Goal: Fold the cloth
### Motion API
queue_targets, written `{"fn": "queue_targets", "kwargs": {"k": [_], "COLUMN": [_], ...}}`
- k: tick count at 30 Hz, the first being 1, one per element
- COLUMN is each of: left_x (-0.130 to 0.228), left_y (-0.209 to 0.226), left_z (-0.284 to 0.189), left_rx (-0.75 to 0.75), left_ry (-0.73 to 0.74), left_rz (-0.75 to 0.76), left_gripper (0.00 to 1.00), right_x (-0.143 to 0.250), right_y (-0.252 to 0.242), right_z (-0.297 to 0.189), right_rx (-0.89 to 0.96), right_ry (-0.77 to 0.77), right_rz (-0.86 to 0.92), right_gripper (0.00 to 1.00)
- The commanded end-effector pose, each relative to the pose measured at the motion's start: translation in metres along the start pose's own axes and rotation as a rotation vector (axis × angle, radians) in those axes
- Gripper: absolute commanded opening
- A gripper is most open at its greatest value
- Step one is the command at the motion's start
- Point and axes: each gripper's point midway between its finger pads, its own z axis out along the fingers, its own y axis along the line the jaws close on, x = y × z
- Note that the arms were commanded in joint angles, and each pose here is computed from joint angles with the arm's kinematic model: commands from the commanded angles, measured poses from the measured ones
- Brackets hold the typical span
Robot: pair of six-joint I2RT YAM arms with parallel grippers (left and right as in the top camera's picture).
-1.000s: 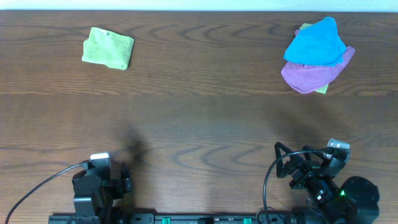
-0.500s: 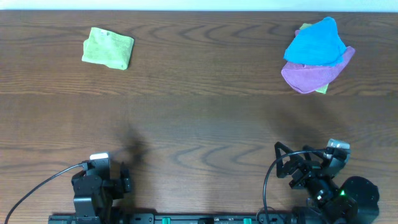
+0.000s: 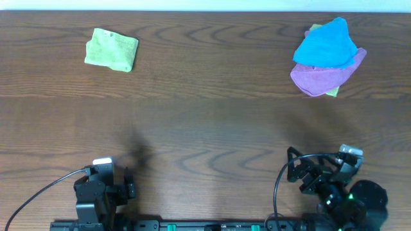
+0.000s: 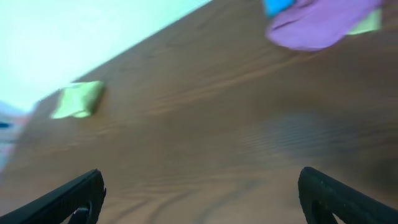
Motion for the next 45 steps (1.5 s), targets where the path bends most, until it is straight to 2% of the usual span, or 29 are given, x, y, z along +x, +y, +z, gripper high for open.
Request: {"fn": "queue_targets", "kwargs": {"k": [1,8,14,24,45], "left_x": [0.016,0.016,0.016,0.016,0.016], "left_y": [0.005,0.005,0.005,0.005,0.005], "left_z": [0.001,0.001,0.001,0.001,0.001], "left_rx": [-0.028,-0.028,-0.028,-0.028,-0.028], "left_ry": [0.055,0.055,0.055,0.055,0.055], "left_rz": [0.037,0.037,0.037,0.037,0.037], "left_gripper": [0.95,0.95,0.95,0.95,0.95], "right_x": [0.007,0.021,0.033,0.058,0.063], "right_y": [-0.034,-0.049,-0.065,-0.085,-0.089], "right_z": [0.013,0.039,0.046,0.058,0.057], "right_rx": [0.136,0.128,0.171,0.208,0.224], "right_ry": [-0.02,-0.052,-0.04,0.012,0.034], "right_rz": [-0.113,-0.383,-0.473,-0.473,-0.469], "right_gripper": [0.99,0.99,0.99,0.99,0.99]}}
